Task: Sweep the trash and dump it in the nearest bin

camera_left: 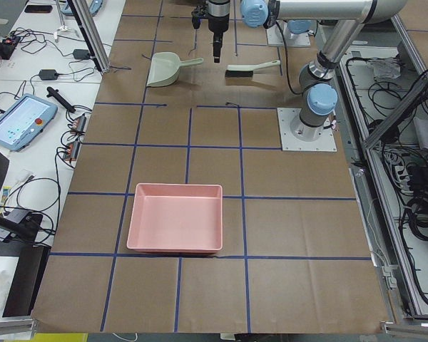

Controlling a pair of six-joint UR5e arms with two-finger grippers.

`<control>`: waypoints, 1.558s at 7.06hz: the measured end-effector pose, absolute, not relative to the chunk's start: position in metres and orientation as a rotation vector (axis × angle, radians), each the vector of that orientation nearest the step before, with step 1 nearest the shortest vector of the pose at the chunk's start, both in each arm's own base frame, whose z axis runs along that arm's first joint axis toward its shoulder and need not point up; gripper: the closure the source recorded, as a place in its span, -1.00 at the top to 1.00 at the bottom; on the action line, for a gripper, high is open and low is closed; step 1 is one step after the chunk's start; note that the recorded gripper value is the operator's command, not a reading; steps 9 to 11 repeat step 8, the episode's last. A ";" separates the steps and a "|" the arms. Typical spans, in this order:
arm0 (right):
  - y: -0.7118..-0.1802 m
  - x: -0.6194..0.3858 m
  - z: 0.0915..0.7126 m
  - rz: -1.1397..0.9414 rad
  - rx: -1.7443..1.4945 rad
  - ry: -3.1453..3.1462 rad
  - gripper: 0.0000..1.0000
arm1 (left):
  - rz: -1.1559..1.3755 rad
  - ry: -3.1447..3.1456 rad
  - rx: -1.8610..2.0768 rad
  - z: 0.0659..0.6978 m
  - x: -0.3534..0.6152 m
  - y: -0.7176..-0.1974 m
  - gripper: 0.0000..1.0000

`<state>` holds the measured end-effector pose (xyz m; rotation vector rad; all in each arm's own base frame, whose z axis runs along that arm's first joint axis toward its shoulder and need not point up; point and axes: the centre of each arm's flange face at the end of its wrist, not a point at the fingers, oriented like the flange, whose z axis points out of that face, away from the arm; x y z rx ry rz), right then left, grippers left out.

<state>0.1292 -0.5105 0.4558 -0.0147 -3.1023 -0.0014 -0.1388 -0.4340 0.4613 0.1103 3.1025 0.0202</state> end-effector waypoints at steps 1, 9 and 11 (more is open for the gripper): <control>-0.501 0.128 0.468 0.038 0.000 -3.108 1.00 | 0.024 3.103 0.109 0.460 -0.139 -0.434 0.99; -0.490 0.131 0.481 0.086 0.021 -3.112 1.00 | 0.036 3.105 0.115 0.456 -0.139 -0.433 0.99; -0.490 0.131 0.481 0.086 0.021 -3.112 1.00 | 0.036 3.105 0.115 0.456 -0.139 -0.433 0.99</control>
